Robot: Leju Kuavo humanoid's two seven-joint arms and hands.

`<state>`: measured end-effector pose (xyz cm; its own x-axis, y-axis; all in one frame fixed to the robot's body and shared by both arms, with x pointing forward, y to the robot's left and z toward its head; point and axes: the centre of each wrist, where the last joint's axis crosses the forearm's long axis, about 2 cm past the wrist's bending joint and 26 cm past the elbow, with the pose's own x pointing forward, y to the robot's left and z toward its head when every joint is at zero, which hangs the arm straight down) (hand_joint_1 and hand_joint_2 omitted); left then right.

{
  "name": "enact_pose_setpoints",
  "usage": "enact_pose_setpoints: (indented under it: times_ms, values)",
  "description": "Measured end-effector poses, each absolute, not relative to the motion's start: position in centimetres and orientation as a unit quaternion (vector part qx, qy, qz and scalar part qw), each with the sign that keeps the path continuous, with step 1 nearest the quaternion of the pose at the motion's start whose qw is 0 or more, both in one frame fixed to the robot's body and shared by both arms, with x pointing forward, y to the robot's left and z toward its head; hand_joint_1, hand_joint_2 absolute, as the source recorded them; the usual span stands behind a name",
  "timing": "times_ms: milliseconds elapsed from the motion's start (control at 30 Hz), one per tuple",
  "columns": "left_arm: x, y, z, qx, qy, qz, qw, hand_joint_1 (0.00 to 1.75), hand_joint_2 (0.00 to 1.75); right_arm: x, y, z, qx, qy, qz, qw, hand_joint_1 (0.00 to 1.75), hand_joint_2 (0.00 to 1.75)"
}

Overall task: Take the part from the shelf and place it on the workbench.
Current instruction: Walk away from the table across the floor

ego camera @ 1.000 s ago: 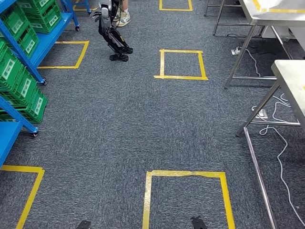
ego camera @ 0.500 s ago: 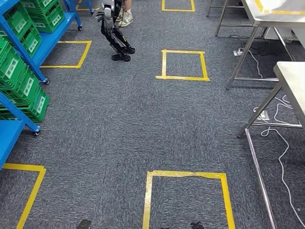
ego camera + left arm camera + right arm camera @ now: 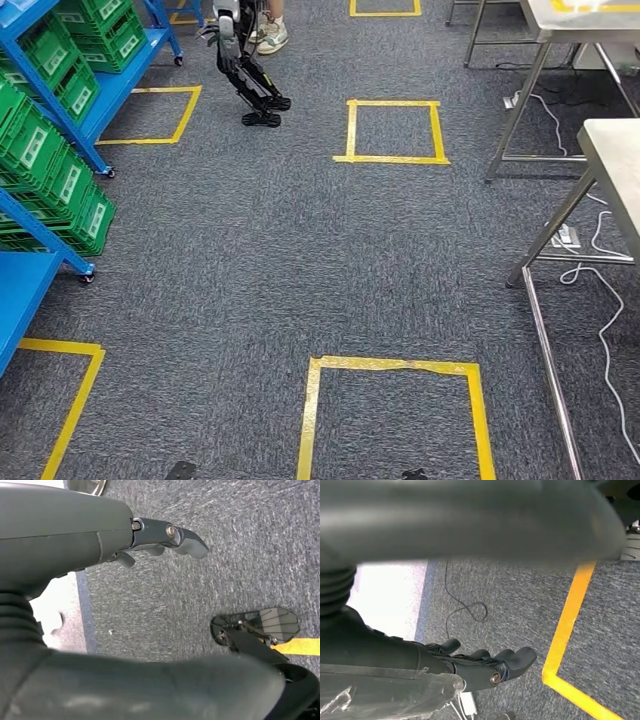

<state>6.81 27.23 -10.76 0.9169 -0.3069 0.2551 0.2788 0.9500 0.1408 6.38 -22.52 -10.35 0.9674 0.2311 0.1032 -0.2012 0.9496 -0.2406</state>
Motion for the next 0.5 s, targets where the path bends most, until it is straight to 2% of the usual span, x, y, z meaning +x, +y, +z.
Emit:
enact_pose_setpoints:
  times_ms: [500]
  values:
    - [6.81, 27.09, -10.75, 0.049, -0.138, -0.146, 0.978, 0.00, 0.00, 6.64, -22.61, -10.32, -0.117, -0.065, 0.112, 0.985, 0.00, 0.00]
